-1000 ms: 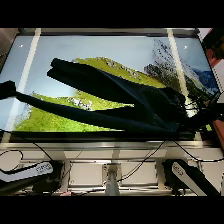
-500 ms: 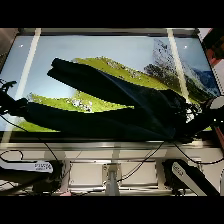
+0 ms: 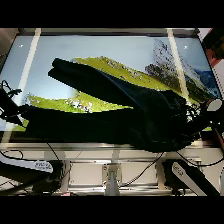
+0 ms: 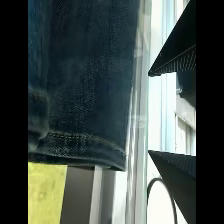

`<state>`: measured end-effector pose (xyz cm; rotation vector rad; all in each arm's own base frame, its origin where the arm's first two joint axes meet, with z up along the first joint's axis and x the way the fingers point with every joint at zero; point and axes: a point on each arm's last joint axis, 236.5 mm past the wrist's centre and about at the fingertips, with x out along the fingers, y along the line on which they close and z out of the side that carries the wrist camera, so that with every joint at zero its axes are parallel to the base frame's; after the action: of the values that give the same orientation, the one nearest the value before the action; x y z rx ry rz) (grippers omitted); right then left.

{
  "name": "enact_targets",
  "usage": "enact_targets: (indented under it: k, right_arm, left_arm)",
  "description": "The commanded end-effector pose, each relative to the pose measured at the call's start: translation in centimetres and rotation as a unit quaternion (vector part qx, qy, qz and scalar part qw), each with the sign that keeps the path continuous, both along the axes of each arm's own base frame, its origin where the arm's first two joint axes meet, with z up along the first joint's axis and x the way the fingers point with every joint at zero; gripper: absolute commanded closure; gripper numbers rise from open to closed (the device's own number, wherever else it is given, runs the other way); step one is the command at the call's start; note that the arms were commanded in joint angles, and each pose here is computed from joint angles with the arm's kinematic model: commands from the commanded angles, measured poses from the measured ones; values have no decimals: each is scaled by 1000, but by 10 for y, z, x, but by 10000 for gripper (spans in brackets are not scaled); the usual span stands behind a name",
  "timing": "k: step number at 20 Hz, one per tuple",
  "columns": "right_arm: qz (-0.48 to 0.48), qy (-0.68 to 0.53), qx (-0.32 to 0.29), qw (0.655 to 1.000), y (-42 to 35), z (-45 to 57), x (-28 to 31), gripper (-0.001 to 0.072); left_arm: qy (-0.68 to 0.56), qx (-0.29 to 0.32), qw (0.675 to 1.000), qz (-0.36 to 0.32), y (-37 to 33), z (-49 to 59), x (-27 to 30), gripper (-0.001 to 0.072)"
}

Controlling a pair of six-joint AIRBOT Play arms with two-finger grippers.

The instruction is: Fold the clothes and pants, and hang the long-sleeved shirts on hangers.

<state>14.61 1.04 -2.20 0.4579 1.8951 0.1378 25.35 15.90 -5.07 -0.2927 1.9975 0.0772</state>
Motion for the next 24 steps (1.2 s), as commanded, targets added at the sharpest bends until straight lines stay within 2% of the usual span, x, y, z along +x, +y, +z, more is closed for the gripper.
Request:
enact_targets:
  k: [1, 3, 5, 6, 7, 8, 11, 14, 16, 18, 20, 21, 23, 24]
  right_arm:
    - [-1, -11, -6, 1000, -2, -1, 5, 184]
    - [-2, -24, -16, 1000, -7, -1, 12, 185]
    - [-8, -66, -40, 997, -17, 1, 33, 195]
    - [-13, -102, -55, 993, -25, 6, 52, 265]
    - [-19, -142, -71, 987, -33, 14, 73, 423]
    - [-27, -194, -91, 976, -43, 28, 100, 650]
    - [-46, -353, -168, 919, -82, 91, 177, 660]
    - [-55, -430, -246, 867, -125, 148, 207, 662]
    - [-81, -411, -273, 866, -155, 150, 193, 662]
    - [-124, -332, -270, 895, -188, 123, 153, 663]
    - [-122, -276, -205, 931, -196, 89, 114, 662]
    - [-121, -283, -137, 942, -184, 75, 106, 663]
    - [-188, -323, -30, 927, -168, 57, 109, 661]
    - [-228, -325, 2, 918, -164, 44, 107, 582]
  left_arm:
    - [1, 50, 999, 2, 21, -3, 0, 178]
    - [7, 103, 995, 8, 43, -2, -3, 178]
    - [-1, 118, 993, 11, 49, -4, 1, 181]
    - [-4, 119, 993, 10, 49, -4, 2, 239]
    - [-5, 119, 993, 8, 49, -5, 4, 294]
    - [-5, 120, 993, 7, 48, -5, 4, 309]
    - [-21, 128, 991, 5, 52, -6, 11, 309]
    - [-43, 135, 990, 3, 56, -9, 20, 309]
    - [-67, 137, 988, 4, 58, -12, 31, 308]
    - [-84, 143, 986, 2, 61, -14, 39, 309]
    - [-96, 149, 984, 1, 64, -15, 44, 309]
    - [-101, 151, 983, 0, 65, -16, 46, 309]
    - [-107, 154, 982, 0, 67, -16, 49, 308]
    - [-108, 154, 982, -1, 67, -16, 50, 309]
